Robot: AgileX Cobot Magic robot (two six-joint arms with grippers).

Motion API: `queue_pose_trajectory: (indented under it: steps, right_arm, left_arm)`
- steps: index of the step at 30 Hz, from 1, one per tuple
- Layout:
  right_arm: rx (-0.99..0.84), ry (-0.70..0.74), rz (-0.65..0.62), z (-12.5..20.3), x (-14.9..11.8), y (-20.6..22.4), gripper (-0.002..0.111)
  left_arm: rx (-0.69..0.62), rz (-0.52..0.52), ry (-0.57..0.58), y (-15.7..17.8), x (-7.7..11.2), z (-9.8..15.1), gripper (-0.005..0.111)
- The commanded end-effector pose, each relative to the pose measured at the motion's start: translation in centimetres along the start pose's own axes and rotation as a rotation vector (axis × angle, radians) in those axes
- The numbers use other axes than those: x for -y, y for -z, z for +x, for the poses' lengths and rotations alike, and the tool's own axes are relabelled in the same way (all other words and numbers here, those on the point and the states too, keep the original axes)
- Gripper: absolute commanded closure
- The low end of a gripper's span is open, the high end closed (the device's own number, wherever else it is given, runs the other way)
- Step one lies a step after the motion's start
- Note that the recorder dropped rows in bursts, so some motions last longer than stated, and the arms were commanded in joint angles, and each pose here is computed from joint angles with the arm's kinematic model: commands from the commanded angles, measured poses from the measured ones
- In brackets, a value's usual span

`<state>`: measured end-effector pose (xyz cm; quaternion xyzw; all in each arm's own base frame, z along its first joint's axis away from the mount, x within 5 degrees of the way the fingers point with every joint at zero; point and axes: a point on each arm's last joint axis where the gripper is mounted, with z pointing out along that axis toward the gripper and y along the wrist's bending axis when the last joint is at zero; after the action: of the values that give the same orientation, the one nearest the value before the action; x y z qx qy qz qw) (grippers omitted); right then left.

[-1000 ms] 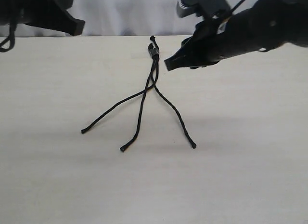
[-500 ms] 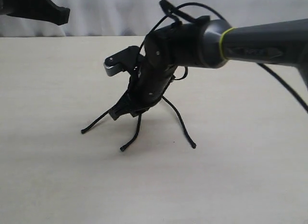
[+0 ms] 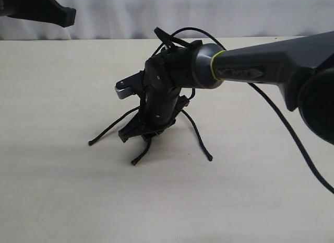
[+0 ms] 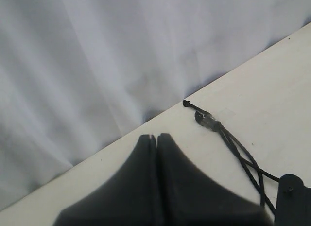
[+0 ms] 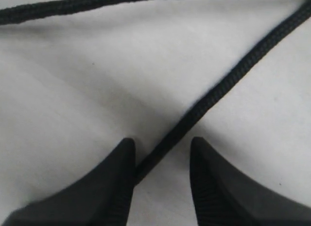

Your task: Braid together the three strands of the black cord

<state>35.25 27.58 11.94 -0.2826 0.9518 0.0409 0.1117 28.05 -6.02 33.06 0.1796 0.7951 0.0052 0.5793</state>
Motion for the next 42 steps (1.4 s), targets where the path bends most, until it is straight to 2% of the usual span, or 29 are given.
queue_pose_trajectory:
  steps: [1,4,6,11,16,20,25,26,29,30,32,35,37,42]
  right_arm:
    - [-0.010,0.052,-0.017,0.0,-0.2,0.1,0.071]
    - [-0.032,0.084,-0.020,0.2,-0.2,0.1,0.073]
    - [-0.049,0.092,-0.020,0.3,-0.2,0.1,0.078]
    - [-0.079,0.122,-0.020,0.6,-0.2,0.0,0.104]
    - [-0.093,0.156,-0.010,0.7,0.0,0.7,0.104]
    - [-0.052,0.205,0.049,0.3,0.6,3.4,0.104]
    - [0.004,0.331,0.236,-0.3,2.2,7.0,0.104]
    - [0.003,0.381,0.321,-0.5,3.4,7.5,0.104]
    - [0.001,0.372,0.369,-0.8,6.1,6.4,0.104]
    - [-0.004,0.347,0.364,-0.8,7.6,5.0,0.104]
    - [-0.037,0.331,0.358,-0.5,8.9,2.7,0.104]
    - [-0.105,0.324,0.339,0.2,9.2,0.0,0.104]
    - [-0.135,0.304,0.284,0.6,8.7,-0.7,0.104]
    - [-0.202,0.344,-0.115,1.7,5.2,0.4,0.104]
  left_arm:
    - [0.017,-0.005,0.024,0.1,-0.1,-0.1,0.107]
    - [0.017,-0.005,0.024,0.1,-0.1,-0.1,0.107]
    - [0.017,-0.005,0.024,0.1,-0.1,-0.1,0.107]
    - [0.015,-0.004,0.024,0.1,-0.1,-0.1,0.107]
    - [0.015,-0.004,0.024,0.1,-0.1,-0.1,0.107]
    - [0.015,-0.004,0.024,0.1,-0.1,-0.1,0.107]
    - [0.013,-0.004,0.024,0.1,-0.1,-0.1,0.107]
    - [0.013,-0.004,0.024,0.1,-0.1,-0.1,0.107]
    - [0.013,-0.004,0.024,0.1,-0.1,-0.1,0.107]
    - [0.013,-0.004,0.024,0.1,-0.1,-0.1,0.107]
    - [0.013,-0.004,0.024,0.1,-0.1,-0.1,0.107]
    - [0.013,-0.004,0.024,0.1,-0.1,-0.1,0.107]
    - [0.013,-0.004,0.024,0.1,-0.1,-0.1,0.107]
    - [0.013,-0.004,0.024,0.1,-0.1,-0.1,0.107]
